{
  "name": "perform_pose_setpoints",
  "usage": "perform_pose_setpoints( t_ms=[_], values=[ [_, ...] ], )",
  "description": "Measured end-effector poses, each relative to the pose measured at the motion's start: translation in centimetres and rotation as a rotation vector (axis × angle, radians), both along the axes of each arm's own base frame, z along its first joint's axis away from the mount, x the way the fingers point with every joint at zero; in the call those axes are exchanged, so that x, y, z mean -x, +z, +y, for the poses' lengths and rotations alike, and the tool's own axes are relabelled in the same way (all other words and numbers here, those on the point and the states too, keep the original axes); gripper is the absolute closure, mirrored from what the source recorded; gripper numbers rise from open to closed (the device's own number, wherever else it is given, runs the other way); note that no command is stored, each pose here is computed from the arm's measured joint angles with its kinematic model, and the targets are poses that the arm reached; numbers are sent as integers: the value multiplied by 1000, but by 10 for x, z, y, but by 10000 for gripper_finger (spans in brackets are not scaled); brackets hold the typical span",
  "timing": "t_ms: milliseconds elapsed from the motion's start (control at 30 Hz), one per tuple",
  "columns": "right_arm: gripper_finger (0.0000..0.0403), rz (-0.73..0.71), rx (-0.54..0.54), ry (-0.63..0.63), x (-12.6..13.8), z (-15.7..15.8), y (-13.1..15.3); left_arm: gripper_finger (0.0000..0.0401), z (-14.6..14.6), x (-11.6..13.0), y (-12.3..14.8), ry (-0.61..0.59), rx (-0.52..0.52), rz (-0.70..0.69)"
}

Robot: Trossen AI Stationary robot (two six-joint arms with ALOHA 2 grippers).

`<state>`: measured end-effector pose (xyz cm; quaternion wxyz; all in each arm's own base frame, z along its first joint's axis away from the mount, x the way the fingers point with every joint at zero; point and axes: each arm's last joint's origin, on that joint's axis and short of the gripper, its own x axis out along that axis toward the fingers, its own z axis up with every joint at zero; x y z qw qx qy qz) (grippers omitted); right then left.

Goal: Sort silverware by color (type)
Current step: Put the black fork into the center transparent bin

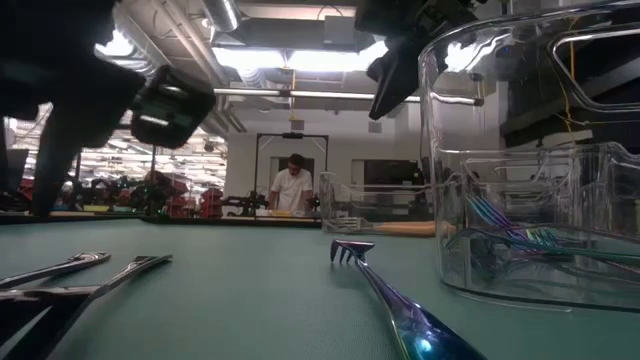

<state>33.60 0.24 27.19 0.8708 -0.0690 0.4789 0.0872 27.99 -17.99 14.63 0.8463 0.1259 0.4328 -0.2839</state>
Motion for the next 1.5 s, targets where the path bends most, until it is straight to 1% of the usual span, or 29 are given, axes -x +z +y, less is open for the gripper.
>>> perform_pose_setpoints(
  t_ms=[167,267,400,500,967,1167,1400,1500],
  values=[
    [317,-21,0,0,-2,0,1,351,0,-2,-9,-5,-15,13],
    [317,-22,0,0,-2,0,1,351,-1,-4,-13,-32,-30,2],
    [317,-23,-1,0,-2,0,1,351,-2,-6,-14,-59,-45,-31],
    [317,-23,0,0,-2,0,1,351,0,-7,-14,-51,-68,-40],
    [317,-24,0,0,-2,0,1,351,-1,-6,-14,-76,-37,-19],
    [317,-24,0,0,-2,0,1,351,0,-4,-16,-115,-61,-2],
    [317,-24,0,0,-2,0,1,351,5,-6,-16,-99,-65,-4],
    [317,-24,0,0,-2,0,1,351,5,-6,-16,-116,-74,-12]
  ],
)
